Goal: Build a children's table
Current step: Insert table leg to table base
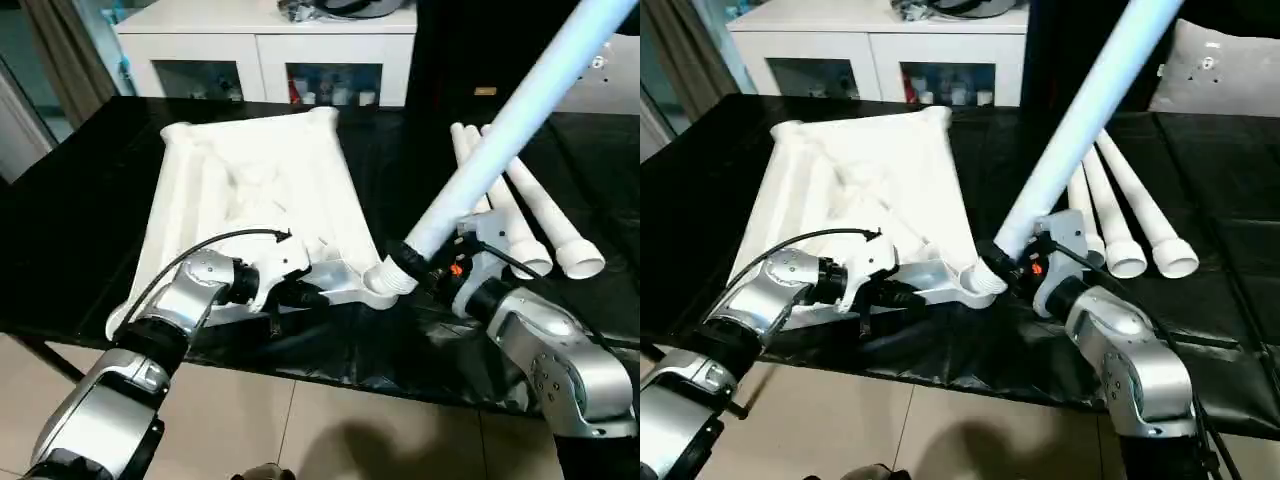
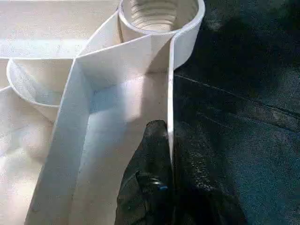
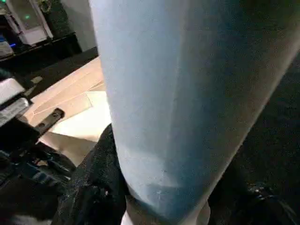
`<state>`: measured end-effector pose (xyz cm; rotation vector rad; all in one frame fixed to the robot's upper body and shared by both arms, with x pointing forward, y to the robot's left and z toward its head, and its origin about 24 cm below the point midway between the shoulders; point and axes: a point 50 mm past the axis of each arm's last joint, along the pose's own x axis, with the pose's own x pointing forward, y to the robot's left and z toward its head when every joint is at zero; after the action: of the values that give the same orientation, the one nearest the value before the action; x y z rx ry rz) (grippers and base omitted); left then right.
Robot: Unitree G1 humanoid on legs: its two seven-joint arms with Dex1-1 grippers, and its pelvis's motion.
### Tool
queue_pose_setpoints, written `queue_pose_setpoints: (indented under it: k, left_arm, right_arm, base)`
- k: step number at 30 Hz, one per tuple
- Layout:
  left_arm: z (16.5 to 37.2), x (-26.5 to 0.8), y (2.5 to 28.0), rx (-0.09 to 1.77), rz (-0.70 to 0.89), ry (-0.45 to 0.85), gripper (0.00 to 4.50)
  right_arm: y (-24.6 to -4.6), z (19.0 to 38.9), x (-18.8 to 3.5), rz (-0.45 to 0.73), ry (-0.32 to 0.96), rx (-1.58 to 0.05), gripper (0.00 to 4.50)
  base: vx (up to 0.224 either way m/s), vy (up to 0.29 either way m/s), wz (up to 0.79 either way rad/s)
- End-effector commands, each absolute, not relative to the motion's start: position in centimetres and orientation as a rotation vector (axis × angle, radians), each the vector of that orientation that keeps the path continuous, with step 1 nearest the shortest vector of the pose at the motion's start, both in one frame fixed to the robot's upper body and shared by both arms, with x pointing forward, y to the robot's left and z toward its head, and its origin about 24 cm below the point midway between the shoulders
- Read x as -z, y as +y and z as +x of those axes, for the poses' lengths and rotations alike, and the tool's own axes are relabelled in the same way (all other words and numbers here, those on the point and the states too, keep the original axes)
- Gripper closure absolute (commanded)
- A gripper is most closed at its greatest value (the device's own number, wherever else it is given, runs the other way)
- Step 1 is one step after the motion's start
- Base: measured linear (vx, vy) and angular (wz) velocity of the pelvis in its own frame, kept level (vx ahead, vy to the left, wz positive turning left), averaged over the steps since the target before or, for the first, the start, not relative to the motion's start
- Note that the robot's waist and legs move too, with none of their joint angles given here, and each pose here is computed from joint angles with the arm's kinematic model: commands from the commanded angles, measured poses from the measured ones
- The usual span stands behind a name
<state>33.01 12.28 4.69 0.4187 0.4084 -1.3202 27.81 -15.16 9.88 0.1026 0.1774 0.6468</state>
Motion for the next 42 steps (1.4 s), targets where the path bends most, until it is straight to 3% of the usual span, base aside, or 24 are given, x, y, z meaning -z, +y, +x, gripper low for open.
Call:
queue_pose_setpoints:
  k: [1,5,10,28,36,42]
  left_arm:
    - [32.9,-4.8,12.5,1.346,0.428,0.398,4.48]
    - [32.7,-5.4,12.1,1.392,0.426,0.358,4.5]
    - [32.1,-5.7,11.7,1.436,0.449,0.316,4.5]
    - [31.5,-5.9,11.9,1.471,0.508,0.277,4.5]
    - [31.3,-6.2,11.6,1.5,0.519,0.264,4.5]
    - [31.5,-6.3,11.7,1.483,0.511,0.262,4.5]
  right_arm:
    - [-14.1,28.1,-10.9,0.071,0.149,-0.749,2.6]
    - [-13.7,28.5,-11.1,0.005,0.139,-0.783,2.6]
    - [-13.3,27.9,-10.1,-0.043,0.279,-0.929,2.6]
    - [-13.9,28.4,-7.7,-0.131,0.448,-0.927,2.6]
    - [-14.1,28.6,-6.2,-0.067,0.482,-0.911,2.6]
    - [-14.8,28.4,-5.1,0.074,0.467,-0.885,2.6]
  base:
    - [0.0,0.0,0.0]
    - [0.0,0.0,0.0]
    - [0.0,0.0,0.0]
    - [0.0,0.0,0.0]
    - [0.0,0.0,0.0]
    - [0.0,0.0,0.0]
